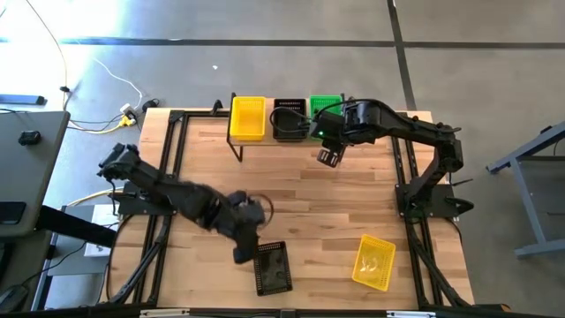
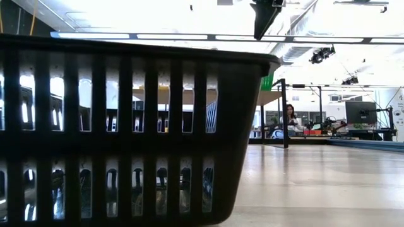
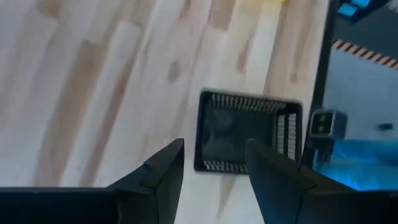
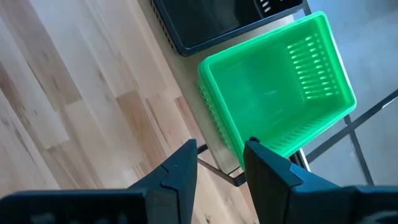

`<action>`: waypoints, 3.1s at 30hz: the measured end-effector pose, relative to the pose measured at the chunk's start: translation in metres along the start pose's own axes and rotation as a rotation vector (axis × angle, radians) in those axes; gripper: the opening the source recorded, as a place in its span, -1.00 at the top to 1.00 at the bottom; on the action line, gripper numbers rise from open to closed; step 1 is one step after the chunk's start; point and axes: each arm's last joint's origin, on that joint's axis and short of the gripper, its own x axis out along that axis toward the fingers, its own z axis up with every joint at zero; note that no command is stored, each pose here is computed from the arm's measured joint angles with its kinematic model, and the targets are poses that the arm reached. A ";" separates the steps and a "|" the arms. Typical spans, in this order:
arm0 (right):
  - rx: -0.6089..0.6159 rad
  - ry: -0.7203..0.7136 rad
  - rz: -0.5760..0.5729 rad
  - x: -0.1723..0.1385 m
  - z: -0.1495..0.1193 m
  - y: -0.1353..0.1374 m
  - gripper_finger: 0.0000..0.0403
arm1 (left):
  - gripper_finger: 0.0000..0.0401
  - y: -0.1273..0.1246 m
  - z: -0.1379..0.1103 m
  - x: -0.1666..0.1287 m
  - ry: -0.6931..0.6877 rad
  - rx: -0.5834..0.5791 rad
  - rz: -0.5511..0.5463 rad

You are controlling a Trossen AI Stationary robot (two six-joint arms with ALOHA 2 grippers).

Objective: Stack baskets on shelf by color
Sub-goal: Stack the black bin on the other stacked black bins on the shelf

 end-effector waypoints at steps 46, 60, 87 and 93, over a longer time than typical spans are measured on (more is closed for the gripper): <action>0.049 -0.049 0.009 0.000 0.005 0.001 0.42 | 0.20 -0.123 -0.087 0.144 0.027 0.086 -0.095; 0.039 -0.050 0.009 0.000 0.005 0.001 0.42 | 0.28 -0.120 -0.099 0.176 0.107 0.073 -0.044; -0.006 -0.119 0.015 -0.044 -0.025 -0.025 0.42 | 0.99 -0.092 -0.045 0.115 0.019 0.200 0.010; 0.028 -0.173 0.020 -0.063 -0.039 -0.036 0.42 | 1.00 -0.057 -0.009 0.084 -0.032 0.229 0.061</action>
